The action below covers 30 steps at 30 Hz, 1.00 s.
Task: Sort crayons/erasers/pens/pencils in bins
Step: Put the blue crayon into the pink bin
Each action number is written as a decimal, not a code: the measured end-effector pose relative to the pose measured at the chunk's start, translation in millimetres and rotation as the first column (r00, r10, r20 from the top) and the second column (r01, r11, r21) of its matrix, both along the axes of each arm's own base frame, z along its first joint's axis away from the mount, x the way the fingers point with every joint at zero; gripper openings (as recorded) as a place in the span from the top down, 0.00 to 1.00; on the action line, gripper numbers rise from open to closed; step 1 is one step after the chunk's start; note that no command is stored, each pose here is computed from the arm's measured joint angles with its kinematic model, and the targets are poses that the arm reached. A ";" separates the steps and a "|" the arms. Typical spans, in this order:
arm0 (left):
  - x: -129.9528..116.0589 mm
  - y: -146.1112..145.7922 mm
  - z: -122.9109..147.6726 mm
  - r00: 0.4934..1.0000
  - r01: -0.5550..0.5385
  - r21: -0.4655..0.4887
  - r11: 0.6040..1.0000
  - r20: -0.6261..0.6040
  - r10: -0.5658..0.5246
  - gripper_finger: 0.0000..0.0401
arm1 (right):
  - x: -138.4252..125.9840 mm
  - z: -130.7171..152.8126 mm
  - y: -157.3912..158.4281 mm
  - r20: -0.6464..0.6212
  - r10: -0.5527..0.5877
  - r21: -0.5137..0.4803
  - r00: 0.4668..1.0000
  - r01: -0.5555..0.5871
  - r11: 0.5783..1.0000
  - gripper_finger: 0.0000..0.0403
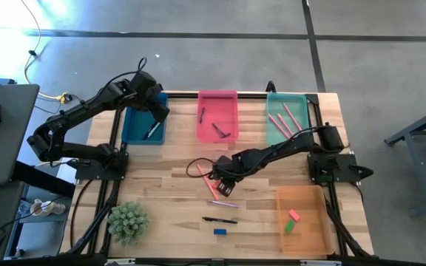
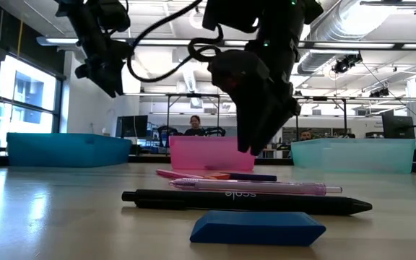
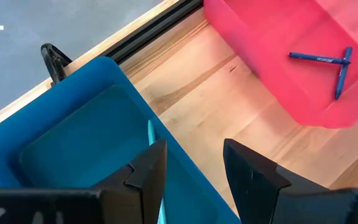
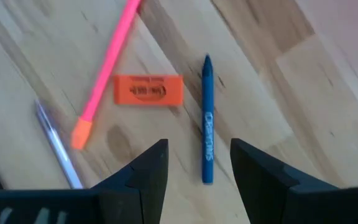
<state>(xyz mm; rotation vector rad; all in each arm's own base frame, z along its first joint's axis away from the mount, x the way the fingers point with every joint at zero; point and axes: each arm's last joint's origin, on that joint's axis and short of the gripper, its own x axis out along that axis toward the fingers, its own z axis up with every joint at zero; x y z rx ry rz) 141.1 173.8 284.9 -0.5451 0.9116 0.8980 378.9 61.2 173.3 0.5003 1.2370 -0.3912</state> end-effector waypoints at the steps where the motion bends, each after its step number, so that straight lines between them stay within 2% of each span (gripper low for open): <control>1: 0.3 -0.2 0.0 1.000 0.001 0.000 1.000 0.000 -0.001 0.63 | 0.4 0.0 -0.5 0.005 -0.003 -0.007 1.000 0.003 1.000 0.59; 9: 0.5 -0.4 0.0 1.000 0.003 0.000 1.000 0.000 -0.003 0.63 | -1.4 -6.8 -2.4 -0.013 -0.021 -0.039 1.000 0.020 0.999 0.59; 15: 0.6 -0.5 0.0 1.000 0.003 0.000 1.000 0.000 -0.003 0.63 | 0.8 -27.9 -1.0 -0.077 -0.019 -0.039 0.997 0.016 0.999 0.59; 22: 0.7 -0.5 0.0 1.000 0.004 0.000 1.000 0.000 -0.004 0.63 | -0.5 -36.5 -1.3 -0.125 -0.090 -0.044 0.988 0.086 0.995 0.60; 25: 0.7 -0.5 0.0 1.000 0.003 0.000 1.000 0.000 -0.003 0.63 | -1.6 -37.2 -1.7 -0.135 -0.110 -0.052 0.985 0.104 0.993 0.65; 30: 0.7 -0.5 0.0 1.000 0.003 0.000 1.000 0.000 -0.003 0.63 | -2.3 -37.8 -6.3 -0.145 -0.125 -0.068 0.981 0.117 0.991 0.80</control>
